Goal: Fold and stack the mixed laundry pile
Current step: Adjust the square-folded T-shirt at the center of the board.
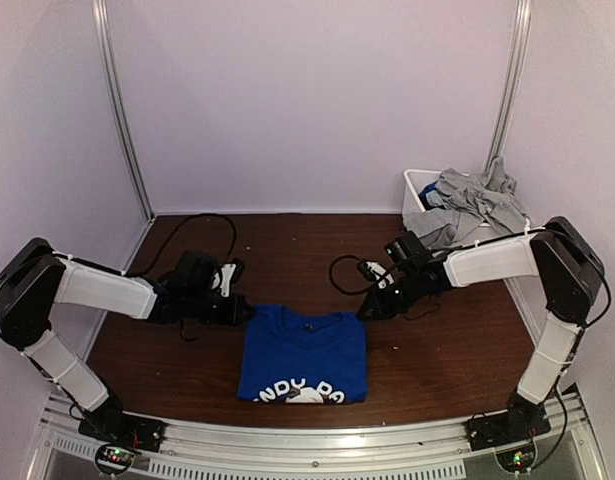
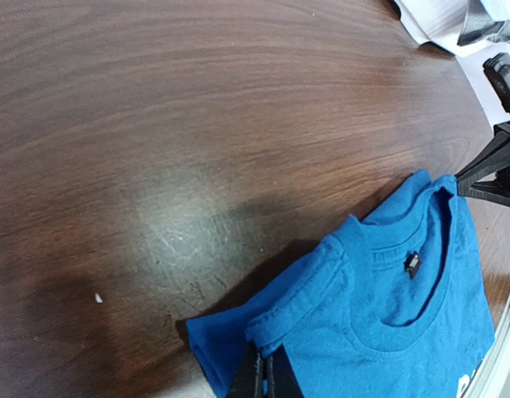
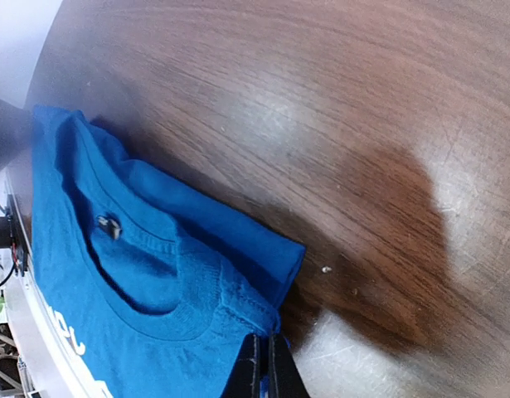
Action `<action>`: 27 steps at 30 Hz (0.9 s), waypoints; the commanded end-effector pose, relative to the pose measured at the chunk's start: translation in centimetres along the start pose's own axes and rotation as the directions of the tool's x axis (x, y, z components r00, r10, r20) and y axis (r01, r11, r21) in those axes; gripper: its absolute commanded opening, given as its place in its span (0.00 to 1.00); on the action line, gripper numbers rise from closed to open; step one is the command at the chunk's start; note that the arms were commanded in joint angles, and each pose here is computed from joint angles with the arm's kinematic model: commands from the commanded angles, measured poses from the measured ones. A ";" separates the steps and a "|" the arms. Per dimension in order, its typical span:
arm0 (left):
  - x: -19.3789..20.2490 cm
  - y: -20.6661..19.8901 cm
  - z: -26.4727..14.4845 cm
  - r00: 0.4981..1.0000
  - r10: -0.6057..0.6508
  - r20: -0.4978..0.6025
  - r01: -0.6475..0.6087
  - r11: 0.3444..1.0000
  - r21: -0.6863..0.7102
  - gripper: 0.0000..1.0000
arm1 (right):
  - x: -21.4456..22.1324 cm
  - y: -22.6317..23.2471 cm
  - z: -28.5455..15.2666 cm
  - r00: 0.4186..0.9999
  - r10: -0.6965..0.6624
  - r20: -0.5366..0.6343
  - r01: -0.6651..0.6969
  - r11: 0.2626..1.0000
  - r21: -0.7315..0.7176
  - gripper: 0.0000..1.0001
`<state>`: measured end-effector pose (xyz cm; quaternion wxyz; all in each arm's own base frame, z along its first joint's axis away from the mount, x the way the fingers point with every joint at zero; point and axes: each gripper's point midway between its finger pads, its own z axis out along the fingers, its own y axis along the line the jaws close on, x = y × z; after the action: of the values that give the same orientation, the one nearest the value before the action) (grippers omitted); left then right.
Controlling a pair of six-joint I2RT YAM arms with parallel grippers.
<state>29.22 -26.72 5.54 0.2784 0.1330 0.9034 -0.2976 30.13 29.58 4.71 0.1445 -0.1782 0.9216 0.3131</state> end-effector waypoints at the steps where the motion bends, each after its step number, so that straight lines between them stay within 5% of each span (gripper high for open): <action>1: -2.4 -0.1 -2.3 0.994 0.054 0.094 -0.050 0.998 -0.049 0.00 | -3.3 2.5 -3.3 0.992 -0.047 0.115 0.051 0.998 -0.032 0.00; 13: -0.5 4.2 1.6 0.999 0.036 0.020 -0.032 0.983 -0.180 0.00 | -3.7 -3.4 1.5 0.996 -0.044 0.075 0.034 0.991 0.128 0.00; 23: -1.2 6.2 3.9 0.999 0.024 -0.022 -0.029 0.969 -0.244 0.00 | -6.6 -3.6 2.2 0.993 -0.035 0.114 0.020 0.991 0.134 0.00; 27: -4.6 5.8 2.7 0.998 0.050 0.025 -0.043 0.969 -0.242 0.12 | -9.6 -3.1 0.1 0.985 -0.037 0.169 0.015 0.991 0.131 0.26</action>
<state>34.72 -25.37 2.18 0.2994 0.1124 0.9252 -0.2043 37.12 30.14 3.48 0.1973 -0.1667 0.9275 0.2702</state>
